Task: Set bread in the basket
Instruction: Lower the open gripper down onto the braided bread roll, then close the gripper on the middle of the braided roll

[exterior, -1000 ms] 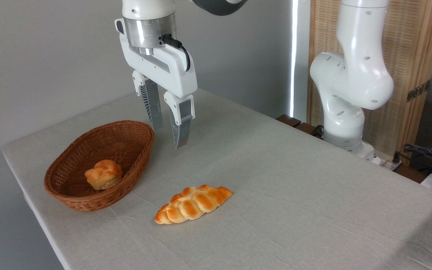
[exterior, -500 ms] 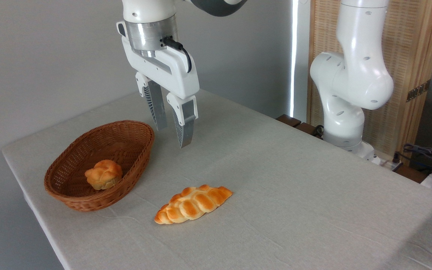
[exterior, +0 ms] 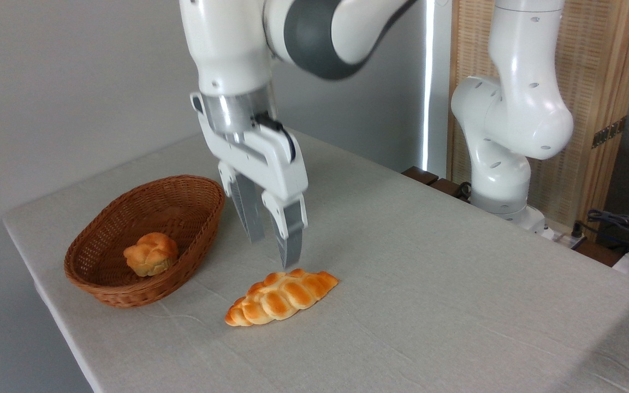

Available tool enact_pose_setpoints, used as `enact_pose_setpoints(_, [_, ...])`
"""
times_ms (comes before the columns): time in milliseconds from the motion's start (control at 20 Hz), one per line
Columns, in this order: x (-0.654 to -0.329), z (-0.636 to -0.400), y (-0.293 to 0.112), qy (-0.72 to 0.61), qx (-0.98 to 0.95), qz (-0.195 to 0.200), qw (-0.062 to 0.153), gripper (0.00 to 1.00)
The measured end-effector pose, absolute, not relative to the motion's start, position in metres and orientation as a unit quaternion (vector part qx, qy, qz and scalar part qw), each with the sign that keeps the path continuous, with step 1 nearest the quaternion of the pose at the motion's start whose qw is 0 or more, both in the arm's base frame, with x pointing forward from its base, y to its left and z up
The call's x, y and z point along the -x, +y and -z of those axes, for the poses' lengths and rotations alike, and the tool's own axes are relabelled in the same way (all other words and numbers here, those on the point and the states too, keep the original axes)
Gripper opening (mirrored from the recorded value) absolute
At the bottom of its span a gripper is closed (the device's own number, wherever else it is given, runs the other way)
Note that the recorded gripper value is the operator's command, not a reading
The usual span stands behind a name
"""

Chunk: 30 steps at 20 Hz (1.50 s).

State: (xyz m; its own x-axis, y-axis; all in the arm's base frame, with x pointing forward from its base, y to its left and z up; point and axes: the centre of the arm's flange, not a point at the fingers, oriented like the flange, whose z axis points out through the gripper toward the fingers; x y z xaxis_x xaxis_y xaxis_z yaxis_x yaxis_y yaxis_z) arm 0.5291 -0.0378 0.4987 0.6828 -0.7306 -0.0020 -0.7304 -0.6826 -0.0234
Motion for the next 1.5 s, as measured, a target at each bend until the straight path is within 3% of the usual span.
enact_pose_setpoints(300, [-0.531,-0.441,-0.038,0.406,0.914,-0.017,0.021,1.00])
enact_pose_setpoints(750, [-0.535,-0.413,-0.050,0.416,0.908,-0.041,0.017,1.00])
enact_pose_setpoints(800, [-0.535,-0.412,-0.051,0.417,0.908,-0.042,0.017,0.93])
enact_pose_setpoints(950, [-0.534,-0.410,-0.057,0.422,0.905,-0.045,0.017,0.48])
enact_pose_setpoints(1000, [-0.534,-0.409,-0.060,0.424,0.904,-0.045,0.017,0.41])
enact_pose_setpoints(1500, [-0.533,-0.408,-0.070,0.433,0.900,-0.046,0.016,0.36])
